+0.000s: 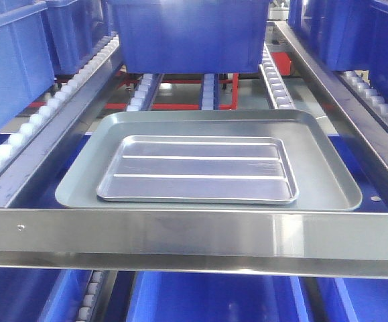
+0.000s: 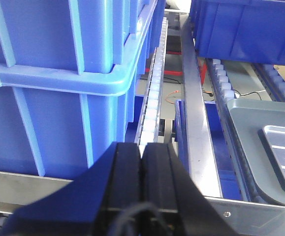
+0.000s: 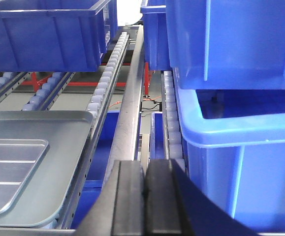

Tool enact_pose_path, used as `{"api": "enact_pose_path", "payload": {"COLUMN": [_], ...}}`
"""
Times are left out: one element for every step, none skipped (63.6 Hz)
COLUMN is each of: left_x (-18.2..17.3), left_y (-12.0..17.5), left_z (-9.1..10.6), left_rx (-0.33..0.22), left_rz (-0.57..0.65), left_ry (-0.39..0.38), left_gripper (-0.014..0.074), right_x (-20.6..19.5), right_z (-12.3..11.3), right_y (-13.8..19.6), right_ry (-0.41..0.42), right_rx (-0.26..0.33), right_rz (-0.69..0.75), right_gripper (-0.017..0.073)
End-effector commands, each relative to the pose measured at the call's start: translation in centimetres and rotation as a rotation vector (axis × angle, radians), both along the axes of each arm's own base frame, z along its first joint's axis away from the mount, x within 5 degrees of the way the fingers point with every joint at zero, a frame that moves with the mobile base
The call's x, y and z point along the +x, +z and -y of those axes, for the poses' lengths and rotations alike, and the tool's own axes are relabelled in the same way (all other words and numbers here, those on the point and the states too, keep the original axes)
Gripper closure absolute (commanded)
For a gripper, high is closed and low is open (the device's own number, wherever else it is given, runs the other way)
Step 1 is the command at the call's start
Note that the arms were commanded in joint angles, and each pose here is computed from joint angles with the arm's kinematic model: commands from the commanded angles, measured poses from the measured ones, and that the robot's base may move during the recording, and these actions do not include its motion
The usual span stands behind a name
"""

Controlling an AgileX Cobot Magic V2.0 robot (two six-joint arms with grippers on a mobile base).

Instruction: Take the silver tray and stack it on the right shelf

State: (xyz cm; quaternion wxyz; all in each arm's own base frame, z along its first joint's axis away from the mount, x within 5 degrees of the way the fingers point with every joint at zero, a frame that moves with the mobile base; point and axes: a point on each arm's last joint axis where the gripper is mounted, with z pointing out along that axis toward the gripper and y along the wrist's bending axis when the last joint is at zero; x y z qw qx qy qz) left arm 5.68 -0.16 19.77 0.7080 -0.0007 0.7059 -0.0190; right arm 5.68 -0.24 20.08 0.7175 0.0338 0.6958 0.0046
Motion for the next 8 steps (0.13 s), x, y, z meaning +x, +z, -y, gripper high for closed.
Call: {"api": "enact_pose_path", "payload": {"left_x": [-0.06, -0.06, -0.06, -0.06, -0.06, -0.06, -0.06, -0.06], "left_y": [0.34, 0.34, 0.34, 0.34, 0.34, 0.34, 0.34, 0.34], "left_z": [-0.06, -0.06, -0.06, -0.06, -0.06, -0.06, -0.06, -0.06], "left_rx": [-0.009, -0.009, -0.009, -0.009, -0.009, -0.009, -0.009, -0.009], "left_rz": [0.087, 0.087, 0.087, 0.087, 0.087, 0.087, 0.087, 0.087], "left_ry": [0.007, 0.007, 0.007, 0.007, 0.007, 0.007, 0.007, 0.007], "left_gripper": [0.0687, 0.0687, 0.0687, 0.0687, 0.0687, 0.0687, 0.0687, 0.0687], "right_x": [-0.37, -0.37, -0.37, -0.37, -0.37, -0.37, -0.37, -0.37], "right_z": [0.04, 0.04, 0.04, 0.04, 0.04, 0.04, 0.04, 0.04], "right_y": [1.58, 1.58, 1.58, 1.58, 1.58, 1.58, 1.58, 1.58], "right_ry": [-0.009, -0.009, -0.009, -0.009, -0.009, -0.009, -0.009, -0.009], "right_rx": [-0.010, -0.010, -0.010, -0.010, -0.010, -0.010, -0.010, -0.010], "right_rz": [0.135, 0.135, 0.135, 0.135, 0.135, 0.135, 0.135, 0.135], "right_gripper": [0.0508, 0.0508, 0.0508, 0.0508, 0.0508, 0.0508, 0.0508, 0.0508]}}
